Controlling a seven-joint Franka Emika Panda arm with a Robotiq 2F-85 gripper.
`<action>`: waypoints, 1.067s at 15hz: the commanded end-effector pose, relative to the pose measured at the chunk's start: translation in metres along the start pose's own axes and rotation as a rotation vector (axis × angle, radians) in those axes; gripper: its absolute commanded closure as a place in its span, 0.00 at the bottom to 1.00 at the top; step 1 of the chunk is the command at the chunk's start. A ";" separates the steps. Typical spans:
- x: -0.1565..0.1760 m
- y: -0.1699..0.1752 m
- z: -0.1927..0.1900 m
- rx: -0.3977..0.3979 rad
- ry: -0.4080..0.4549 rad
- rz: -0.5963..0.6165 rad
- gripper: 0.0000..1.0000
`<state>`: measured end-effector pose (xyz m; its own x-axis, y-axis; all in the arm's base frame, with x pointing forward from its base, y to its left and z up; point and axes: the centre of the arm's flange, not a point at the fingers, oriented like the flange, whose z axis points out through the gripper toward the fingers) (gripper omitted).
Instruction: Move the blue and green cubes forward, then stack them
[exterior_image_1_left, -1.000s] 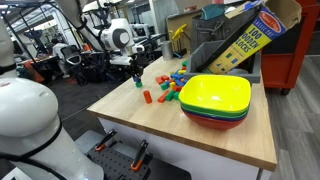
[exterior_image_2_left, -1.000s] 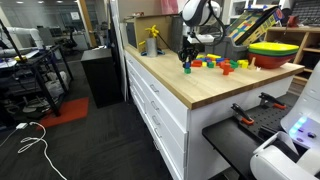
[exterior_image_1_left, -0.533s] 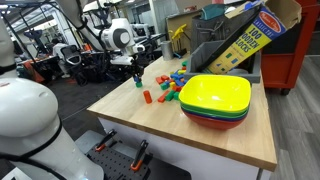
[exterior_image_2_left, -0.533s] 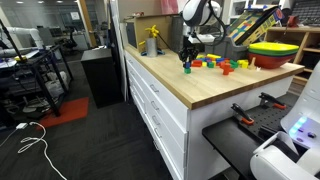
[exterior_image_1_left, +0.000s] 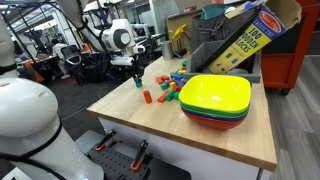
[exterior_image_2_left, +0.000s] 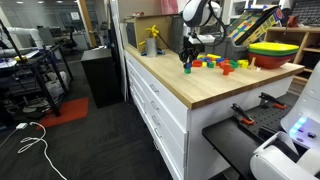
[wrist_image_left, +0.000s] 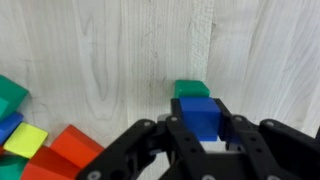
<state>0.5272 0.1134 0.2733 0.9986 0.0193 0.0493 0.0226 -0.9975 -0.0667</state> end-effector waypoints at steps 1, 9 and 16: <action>0.001 0.005 -0.002 -0.009 -0.016 -0.020 0.91; 0.000 0.005 -0.002 -0.017 -0.016 -0.013 0.11; 0.005 0.000 -0.007 -0.015 0.004 0.007 0.00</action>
<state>0.5271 0.1131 0.2723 0.9987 0.0233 0.0451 0.0260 -0.9978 -0.0617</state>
